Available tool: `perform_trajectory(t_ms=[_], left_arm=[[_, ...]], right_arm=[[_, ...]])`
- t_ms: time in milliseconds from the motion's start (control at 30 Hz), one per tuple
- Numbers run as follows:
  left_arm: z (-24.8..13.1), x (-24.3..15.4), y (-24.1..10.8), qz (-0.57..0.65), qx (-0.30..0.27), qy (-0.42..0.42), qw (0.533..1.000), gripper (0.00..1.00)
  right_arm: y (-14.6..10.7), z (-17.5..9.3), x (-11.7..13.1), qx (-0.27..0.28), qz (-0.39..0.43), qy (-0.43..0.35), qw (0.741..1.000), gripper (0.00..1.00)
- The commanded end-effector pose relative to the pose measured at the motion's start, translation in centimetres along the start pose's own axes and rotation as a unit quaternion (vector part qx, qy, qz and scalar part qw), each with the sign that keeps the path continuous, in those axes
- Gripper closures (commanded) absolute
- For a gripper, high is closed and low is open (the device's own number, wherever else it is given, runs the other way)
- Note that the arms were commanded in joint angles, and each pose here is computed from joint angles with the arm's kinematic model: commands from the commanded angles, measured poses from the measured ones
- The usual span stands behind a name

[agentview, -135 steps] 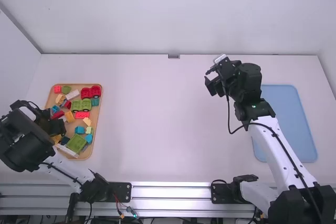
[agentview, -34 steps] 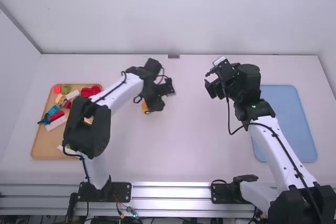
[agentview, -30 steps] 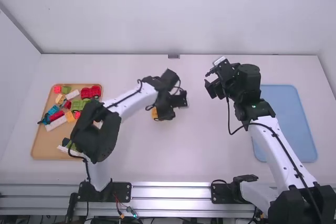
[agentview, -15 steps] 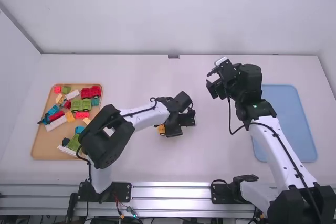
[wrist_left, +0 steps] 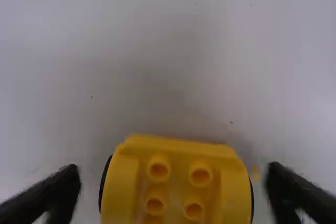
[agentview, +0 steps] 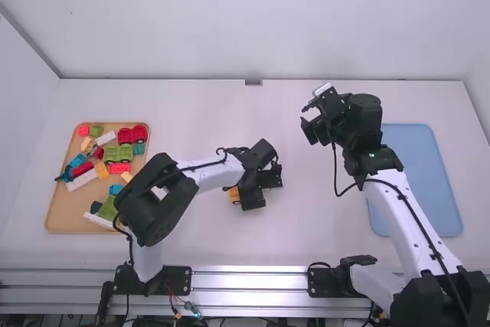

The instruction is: Assemble lego blocks to make yellow taxi

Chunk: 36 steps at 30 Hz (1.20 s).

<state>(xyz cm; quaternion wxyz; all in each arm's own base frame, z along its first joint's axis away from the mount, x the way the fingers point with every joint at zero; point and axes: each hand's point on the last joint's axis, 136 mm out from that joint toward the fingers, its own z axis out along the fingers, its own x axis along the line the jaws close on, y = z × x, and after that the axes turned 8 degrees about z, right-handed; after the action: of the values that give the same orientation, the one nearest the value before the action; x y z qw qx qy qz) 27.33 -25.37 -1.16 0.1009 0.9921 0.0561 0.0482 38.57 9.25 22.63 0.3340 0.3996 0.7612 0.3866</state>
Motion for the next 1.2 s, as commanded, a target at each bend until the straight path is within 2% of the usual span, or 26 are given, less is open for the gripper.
perform_trajectory(t_ms=[0,167,300,500,633,700,767,833,867,967,1067,1100,1167], left_arm=[[0.0,0.2,0.1,-0.002,-0.002,-0.003,1.0,0.01],[-1.7,1.3,1.6,0.0,-0.011,0.004,1.0,0.01],[-4.6,3.1,3.4,-0.001,-0.035,0.029,0.999,0.01],[-8.3,6.5,2.4,-0.065,-0.059,0.073,0.993,0.01],[-10.8,10.3,-2.0,-0.207,-0.039,0.13,0.969,0.01],[-12.2,12.2,-5.8,-0.289,-0.023,0.153,0.945,0.01],[-12.6,12.8,-7.2,-0.323,-0.021,0.157,0.933,0.01],[-14.0,14.6,-11.2,-0.425,-0.028,0.174,0.888,0.01],[-14.1,14.8,-11.7,-0.437,-0.028,0.176,0.881,0.01],[-15.3,16.4,-17.1,-0.534,-0.027,0.192,0.823,0.01],[-15.9,16.8,-20.4,-0.589,-0.024,0.2,0.783,0.01],[-16.2,16.8,-22.6,-0.626,-0.02,0.202,0.752,0.01],[-16.4,16.5,-24.2,-0.652,-0.014,0.201,0.731,0.01]], right_arm=[[1.5,-0.2,-0.3,-0.014,0.002,-0.001,1.0,0.01],[1.8,-0.2,0.3,-0.024,0.001,0.018,1.0,0.01],[2.0,-0.3,0.4,-0.028,0.0,0.021,0.999,0.01],[1.9,-0.3,0.5,-0.026,0.0,0.022,0.999,0.01],[1.9,-0.3,0.4,-0.026,0.0,0.022,0.999,0.02],[2.0,-0.3,0.5,-0.027,0.0,0.023,0.999,0.01],[2.0,-0.3,0.5,-0.028,0.0,0.022,0.999,0.02],[2.0,-0.3,0.4,-0.028,0.0,0.021,0.999,0.01],[2.0,-0.3,0.4,-0.028,0.0,0.022,0.999,0.02],[2.0,-0.3,0.4,-0.028,0.0,0.021,0.999,0.01],[2.0,-0.3,0.4,-0.028,0.0,0.021,0.999,0.01],[2.0,-0.3,0.4,-0.028,0.0,0.021,0.999,0.01],[2.0,-0.3,0.4,-0.028,0.0,0.021,0.999,0.01]])
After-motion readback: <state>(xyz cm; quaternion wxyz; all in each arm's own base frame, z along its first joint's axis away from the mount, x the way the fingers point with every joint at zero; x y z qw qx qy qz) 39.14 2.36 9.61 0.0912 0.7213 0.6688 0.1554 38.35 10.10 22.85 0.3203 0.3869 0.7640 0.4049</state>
